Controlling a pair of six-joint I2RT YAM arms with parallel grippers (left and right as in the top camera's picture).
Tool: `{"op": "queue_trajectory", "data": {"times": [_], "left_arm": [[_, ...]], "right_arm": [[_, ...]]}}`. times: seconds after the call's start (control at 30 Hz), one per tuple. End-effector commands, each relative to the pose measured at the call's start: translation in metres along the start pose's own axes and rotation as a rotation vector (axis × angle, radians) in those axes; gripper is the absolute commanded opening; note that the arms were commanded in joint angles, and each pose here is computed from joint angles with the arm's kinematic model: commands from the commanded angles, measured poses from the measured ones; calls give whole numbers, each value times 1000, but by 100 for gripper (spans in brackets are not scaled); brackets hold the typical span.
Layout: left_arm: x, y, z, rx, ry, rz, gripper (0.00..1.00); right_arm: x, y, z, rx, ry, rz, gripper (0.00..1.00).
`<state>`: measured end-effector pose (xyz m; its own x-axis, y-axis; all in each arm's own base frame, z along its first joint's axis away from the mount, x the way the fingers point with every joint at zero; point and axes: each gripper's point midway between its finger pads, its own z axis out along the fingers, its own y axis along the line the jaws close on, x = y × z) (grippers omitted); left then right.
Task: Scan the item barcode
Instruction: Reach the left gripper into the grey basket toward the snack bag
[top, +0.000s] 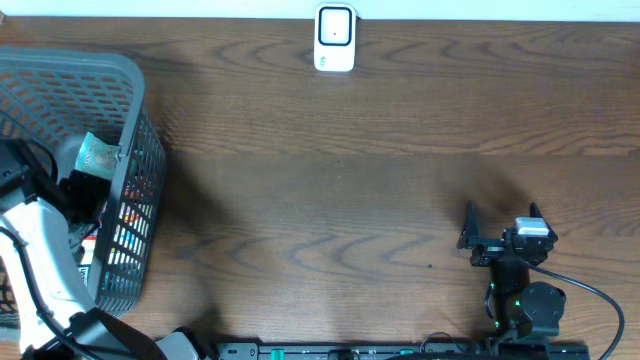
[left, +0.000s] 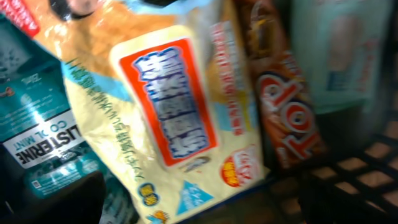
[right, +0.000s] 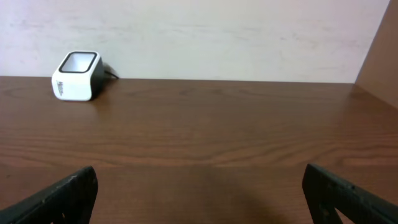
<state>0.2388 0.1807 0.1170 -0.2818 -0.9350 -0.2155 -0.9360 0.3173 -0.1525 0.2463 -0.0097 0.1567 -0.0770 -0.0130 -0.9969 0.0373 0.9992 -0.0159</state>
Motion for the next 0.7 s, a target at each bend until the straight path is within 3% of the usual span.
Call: {"op": "queue_trajectory", "data": {"times": [0.0, 0.27, 0.67], "left_arm": [[-3, 25, 4, -81, -17, -20, 98], [2, 58, 15, -179, 0, -42, 98], [2, 63, 47, -143, -49, -52, 98]], "right_arm": [[1, -2, 0, 8, 3, -15, 99], [1, -2, 0, 8, 3, -15, 99], [1, -2, 0, 8, 3, -15, 99]]}}
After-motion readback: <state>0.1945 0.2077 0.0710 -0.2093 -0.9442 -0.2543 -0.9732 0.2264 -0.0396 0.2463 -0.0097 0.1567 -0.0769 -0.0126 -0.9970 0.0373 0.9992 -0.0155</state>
